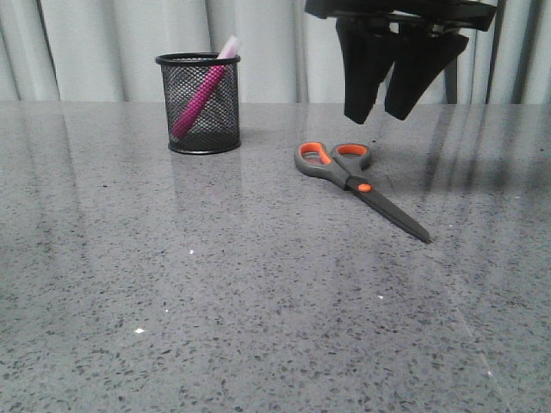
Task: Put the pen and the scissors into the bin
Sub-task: 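Move the right gripper down over the scissors handles, then close the right gripper on the scissors handles, then lift the scissors with the right gripper and carry them over the mesh cup, then lower the scissors blades-first into the mesh cup with the right gripper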
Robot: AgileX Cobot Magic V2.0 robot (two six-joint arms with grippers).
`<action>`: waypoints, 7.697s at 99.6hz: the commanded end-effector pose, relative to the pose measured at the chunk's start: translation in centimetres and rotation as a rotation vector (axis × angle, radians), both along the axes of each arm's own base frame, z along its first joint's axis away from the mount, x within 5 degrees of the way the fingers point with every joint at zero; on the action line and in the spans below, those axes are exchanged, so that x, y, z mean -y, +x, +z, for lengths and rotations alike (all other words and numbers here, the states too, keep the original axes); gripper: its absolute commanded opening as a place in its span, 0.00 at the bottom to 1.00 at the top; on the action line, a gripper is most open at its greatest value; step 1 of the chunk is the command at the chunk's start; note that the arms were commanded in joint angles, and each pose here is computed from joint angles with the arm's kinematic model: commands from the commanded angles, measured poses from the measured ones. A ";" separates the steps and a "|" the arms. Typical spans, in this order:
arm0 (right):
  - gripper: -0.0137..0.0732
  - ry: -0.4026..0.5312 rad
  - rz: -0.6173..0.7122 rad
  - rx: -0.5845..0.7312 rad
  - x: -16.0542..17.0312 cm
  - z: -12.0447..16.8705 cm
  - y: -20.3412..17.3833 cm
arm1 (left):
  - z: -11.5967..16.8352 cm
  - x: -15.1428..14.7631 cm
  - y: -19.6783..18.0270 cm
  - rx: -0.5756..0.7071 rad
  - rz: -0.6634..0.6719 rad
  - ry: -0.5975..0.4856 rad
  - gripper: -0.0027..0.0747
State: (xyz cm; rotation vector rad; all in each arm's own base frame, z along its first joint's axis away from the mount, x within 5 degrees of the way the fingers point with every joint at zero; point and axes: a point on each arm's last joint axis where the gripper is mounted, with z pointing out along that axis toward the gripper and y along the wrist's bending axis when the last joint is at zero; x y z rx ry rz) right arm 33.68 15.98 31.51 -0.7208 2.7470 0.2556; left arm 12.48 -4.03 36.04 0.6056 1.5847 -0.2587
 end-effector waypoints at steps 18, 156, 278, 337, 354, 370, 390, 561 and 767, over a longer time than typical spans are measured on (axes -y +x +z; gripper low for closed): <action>0.52 0.061 -0.020 0.076 -0.2 2.0 0.0 | 1.2 0.0 -0.1 0.038 0.010 -0.059 0.01; 0.55 -0.027 -0.023 0.005 -2.0 -3.6 2.6 | 1.2 0.0 0.0 0.036 0.010 -0.058 0.01; 0.07 -0.069 -0.015 -0.032 -1.7 -3.7 2.3 | 1.2 0.0 0.0 0.036 0.010 -0.058 0.01; 0.07 0.314 -0.027 0.500 -2.5 8.0 -1.5 | 1.2 0.0 0.0 0.037 0.012 -0.058 0.01; 0.07 0.432 -0.022 0.693 -3.7 9.3 -2.4 | 1.2 0.0 0.0 0.037 0.012 -0.058 0.01; 0.07 0.556 -0.042 0.893 -4.5 8.9 -3.0 | 1.2 0.0 0.0 0.037 0.012 -0.058 0.01; 0.07 0.742 -0.122 1.175 -4.4 9.1 -3.6 | 1.2 0.0 0.0 0.037 0.012 -0.058 0.01; 0.07 0.818 -0.186 1.421 -8.1 2.4 1.8 | 0.9 -0.1 0.5 0.015 0.013 -0.060 0.01; 0.07 0.712 -0.158 1.252 -9.1 -1.7 3.1 | 0.9 -0.1 0.5 0.014 0.011 -0.058 0.01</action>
